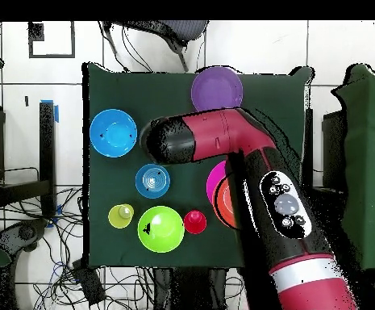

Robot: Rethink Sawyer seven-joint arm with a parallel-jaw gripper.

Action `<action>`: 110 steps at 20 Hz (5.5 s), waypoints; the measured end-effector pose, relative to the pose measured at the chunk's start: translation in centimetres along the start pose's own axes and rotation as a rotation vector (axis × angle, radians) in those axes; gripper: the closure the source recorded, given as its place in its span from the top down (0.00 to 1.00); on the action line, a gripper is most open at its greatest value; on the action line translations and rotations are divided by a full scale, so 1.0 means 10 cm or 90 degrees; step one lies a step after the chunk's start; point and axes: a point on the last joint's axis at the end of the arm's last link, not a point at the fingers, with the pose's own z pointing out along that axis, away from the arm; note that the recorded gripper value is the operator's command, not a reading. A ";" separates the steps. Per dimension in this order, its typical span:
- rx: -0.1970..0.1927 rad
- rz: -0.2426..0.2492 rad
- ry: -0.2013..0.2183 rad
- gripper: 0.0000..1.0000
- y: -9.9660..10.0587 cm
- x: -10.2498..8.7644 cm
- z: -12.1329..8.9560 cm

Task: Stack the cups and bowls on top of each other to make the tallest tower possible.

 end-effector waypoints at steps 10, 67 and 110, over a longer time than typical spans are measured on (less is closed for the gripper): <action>0.001 0.006 -0.011 1.00 -0.13 -0.04 -0.14; 0.054 -0.079 -0.147 1.00 -0.04 -0.36 0.29; 0.015 0.025 -0.016 1.00 -0.25 -0.29 0.54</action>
